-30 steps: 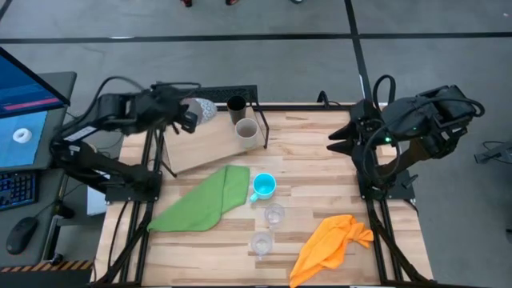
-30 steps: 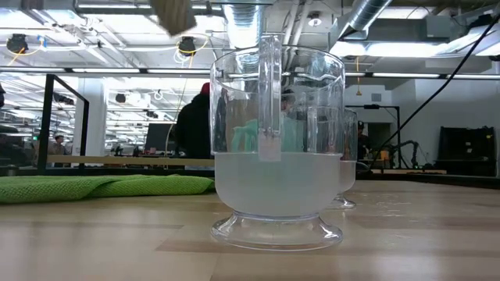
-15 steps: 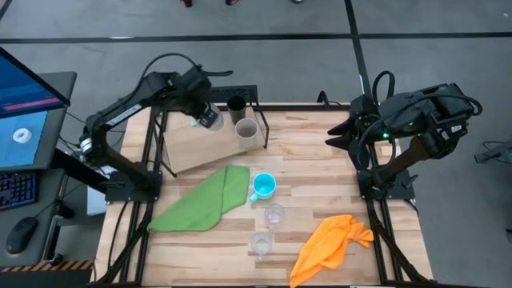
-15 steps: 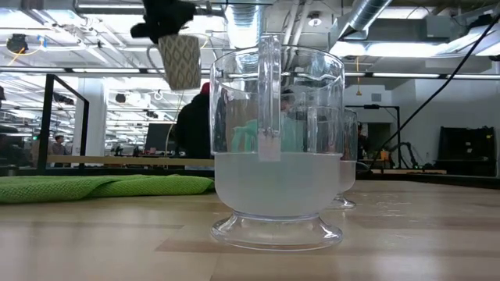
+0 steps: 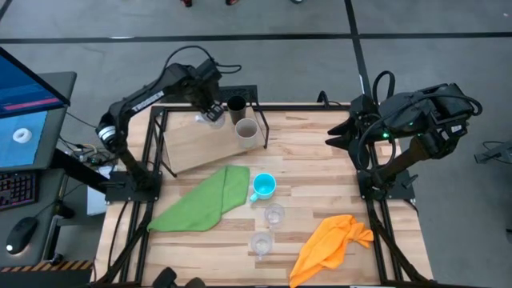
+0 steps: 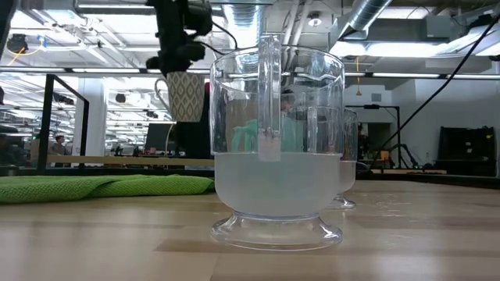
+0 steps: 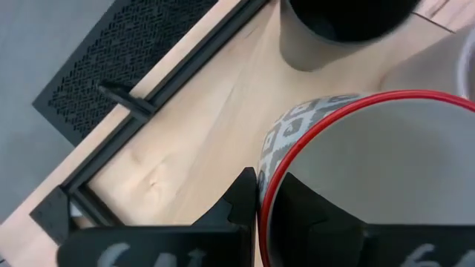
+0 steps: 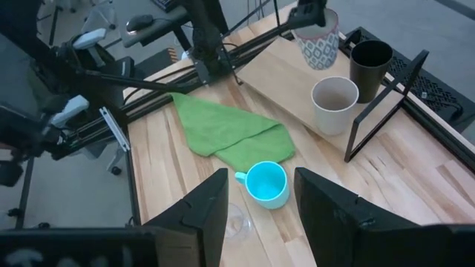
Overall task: Stack small to large cups/mugs on shelf
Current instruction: Put the white mug on the shelf
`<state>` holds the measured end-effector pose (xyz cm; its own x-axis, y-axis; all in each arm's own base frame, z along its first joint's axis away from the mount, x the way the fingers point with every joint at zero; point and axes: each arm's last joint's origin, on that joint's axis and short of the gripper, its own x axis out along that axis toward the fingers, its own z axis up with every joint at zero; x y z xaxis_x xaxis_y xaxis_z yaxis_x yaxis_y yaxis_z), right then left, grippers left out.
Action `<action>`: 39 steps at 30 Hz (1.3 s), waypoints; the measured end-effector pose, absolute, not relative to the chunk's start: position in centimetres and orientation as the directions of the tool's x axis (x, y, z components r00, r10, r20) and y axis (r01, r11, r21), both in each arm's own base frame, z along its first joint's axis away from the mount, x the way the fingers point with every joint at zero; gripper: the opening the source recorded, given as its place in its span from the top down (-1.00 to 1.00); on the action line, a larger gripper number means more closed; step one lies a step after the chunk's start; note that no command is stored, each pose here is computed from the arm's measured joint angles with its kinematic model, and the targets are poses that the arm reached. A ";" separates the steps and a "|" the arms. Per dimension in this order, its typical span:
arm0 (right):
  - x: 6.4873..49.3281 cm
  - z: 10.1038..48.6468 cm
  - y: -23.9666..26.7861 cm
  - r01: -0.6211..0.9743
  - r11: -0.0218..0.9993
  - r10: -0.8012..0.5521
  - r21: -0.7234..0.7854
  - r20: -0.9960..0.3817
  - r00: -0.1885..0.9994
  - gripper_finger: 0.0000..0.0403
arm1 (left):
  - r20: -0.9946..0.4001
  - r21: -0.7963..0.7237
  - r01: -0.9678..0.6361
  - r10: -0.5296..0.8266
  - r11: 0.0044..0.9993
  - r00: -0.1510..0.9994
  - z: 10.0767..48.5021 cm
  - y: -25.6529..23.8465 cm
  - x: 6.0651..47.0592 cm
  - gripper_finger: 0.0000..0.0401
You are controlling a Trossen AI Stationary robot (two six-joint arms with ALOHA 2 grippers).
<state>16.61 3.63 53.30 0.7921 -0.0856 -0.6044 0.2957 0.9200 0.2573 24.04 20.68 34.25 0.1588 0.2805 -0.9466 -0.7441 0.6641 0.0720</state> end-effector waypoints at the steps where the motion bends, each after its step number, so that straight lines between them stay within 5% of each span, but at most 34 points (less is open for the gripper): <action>1: 16.6 53.3 3.6 0.296 0.920 -0.086 0.257 -0.604 0.792 0.13 | -0.948 0.074 -0.744 0.278 0.664 0.154 34.0 21.0 24.2 0.94; 14: 16.6 53.3 3.6 0.296 0.920 -0.085 0.257 -0.605 0.792 0.13 | -0.974 0.036 -0.752 0.192 0.658 0.121 28.8 22.0 23.3 0.94; 22: 16.6 53.3 3.6 0.295 0.920 -0.086 0.256 -0.605 0.792 0.13 | -0.951 0.039 -0.752 0.256 0.658 0.175 28.7 22.7 23.7 0.94; 39: 16.6 53.3 3.6 0.295 0.920 -0.085 0.256 -0.605 0.792 0.13 | -0.974 0.073 -0.738 0.207 0.671 0.092 26.4 23.9 24.0 0.94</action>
